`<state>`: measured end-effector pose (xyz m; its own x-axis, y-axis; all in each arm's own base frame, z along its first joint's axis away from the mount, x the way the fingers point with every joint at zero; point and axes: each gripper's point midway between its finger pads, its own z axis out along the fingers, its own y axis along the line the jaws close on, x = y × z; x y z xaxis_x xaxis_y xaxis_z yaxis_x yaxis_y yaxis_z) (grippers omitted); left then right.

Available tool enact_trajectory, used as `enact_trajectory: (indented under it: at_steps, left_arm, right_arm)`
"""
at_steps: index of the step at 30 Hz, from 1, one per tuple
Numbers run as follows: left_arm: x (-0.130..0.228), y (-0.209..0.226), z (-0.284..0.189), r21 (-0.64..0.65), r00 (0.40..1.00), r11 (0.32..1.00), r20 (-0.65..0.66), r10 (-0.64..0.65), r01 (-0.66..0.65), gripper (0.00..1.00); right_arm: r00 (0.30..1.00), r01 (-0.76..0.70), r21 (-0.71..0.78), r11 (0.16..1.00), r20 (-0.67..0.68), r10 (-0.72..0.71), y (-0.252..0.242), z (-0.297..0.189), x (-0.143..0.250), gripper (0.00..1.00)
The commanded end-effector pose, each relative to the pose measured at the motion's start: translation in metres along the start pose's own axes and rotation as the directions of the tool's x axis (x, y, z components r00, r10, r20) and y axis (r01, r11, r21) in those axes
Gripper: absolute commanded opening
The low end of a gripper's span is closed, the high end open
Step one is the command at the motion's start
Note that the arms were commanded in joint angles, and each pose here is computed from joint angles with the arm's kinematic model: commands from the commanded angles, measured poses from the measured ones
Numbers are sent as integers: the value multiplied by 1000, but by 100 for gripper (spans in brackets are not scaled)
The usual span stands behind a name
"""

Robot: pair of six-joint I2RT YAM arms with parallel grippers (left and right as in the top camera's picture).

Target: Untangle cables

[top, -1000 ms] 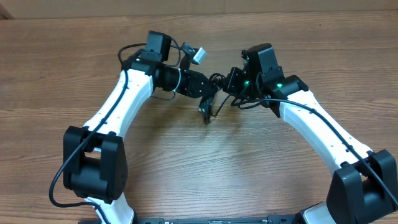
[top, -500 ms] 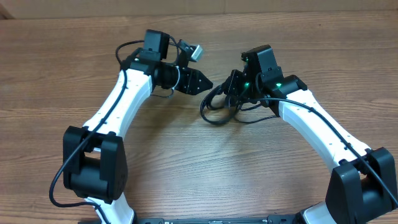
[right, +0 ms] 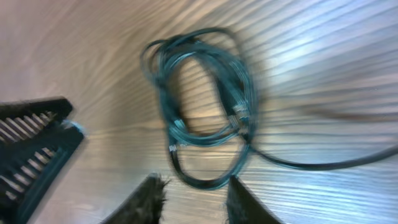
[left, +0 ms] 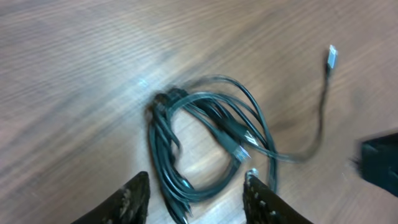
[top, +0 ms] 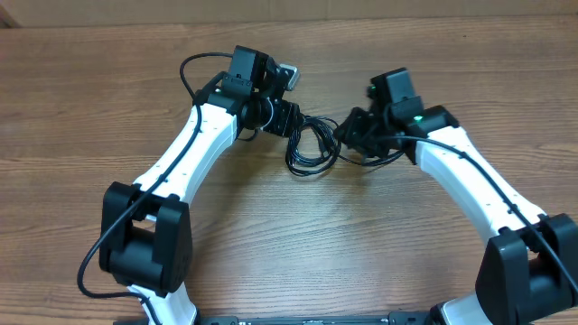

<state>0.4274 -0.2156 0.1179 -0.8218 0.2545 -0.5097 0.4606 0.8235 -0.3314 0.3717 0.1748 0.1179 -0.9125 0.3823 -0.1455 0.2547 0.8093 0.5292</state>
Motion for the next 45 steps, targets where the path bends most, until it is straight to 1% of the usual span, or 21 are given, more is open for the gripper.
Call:
enact_trajectory:
  at_steps: [1,3,6,8,12,15,17,19,21,22,25,27,29,30,33,36,38,45]
  left_arm:
    - [3,19,35,-110,994,988,-6,-114,112,51]
    - [5,25,53,-141,989,979,3,-145,144,51]
    - [3,28,71,-139,990,980,18,-140,141,49]
    - [4,28,79,-139,991,981,20,-132,133,41]
    - [9,27,92,-141,992,982,9,-124,124,32]
    - [19,28,104,-166,993,979,-14,-118,114,28]
    - [25,35,110,-212,993,971,-24,-114,107,25]
    - [26,36,110,-218,993,970,-27,-115,106,17]
    - [22,35,108,-217,993,970,-20,-114,107,6]
    - [21,35,106,-217,993,970,-18,-115,108,4]
    - [6,28,85,-214,994,971,3,-111,109,4]
    - [-8,18,66,-195,994,975,22,-105,107,4]
    - [-26,-2,38,-135,996,988,50,-72,78,4]
    - [-37,-20,19,-78,996,996,77,-41,47,4]
    - [-49,-44,-13,-3,993,1000,122,-3,4,4]
    - [-54,-51,-33,6,989,1000,149,-9,8,4]
    - [-56,-52,-41,12,987,999,160,-34,33,4]
    - [-59,-80,-57,164,985,986,166,-48,21,4]
  right_arm:
    - [998,-57,51,997,20,56,-22,-5,-11,36]
    - [998,-54,64,996,14,54,-28,-7,-11,37]
    - [999,-51,89,995,19,49,-33,-7,-11,40]
    - [999,-51,93,994,21,49,-33,-7,-11,40]
    - [999,-51,99,994,25,49,-35,-7,-12,41]
    - [999,-45,103,994,26,42,-35,-7,-12,41]
    - [999,-32,104,994,23,30,-35,-7,-12,41]
    - [999,-32,104,994,22,30,-36,-7,-11,41]
    - [999,-32,104,994,22,30,-35,-7,-11,41]
    - [999,-32,104,994,22,30,-35,-7,-11,41]
    - [1000,-8,84,996,12,7,-31,-7,-10,41]
    - [999,44,39,998,-2,-44,-20,-5,-8,41]
    - [990,135,-64,989,-22,-136,3,-4,-2,41]
    - [982,183,-128,975,-26,-188,19,-3,2,41]
    - [973,224,-173,959,-19,-231,34,-1,7,41]
    - [981,185,-174,967,-32,-193,37,0,11,41]
    - [985,159,-168,973,-36,-167,36,2,10,40]
    - [993,86,-140,986,-71,-97,25,27,7,39]
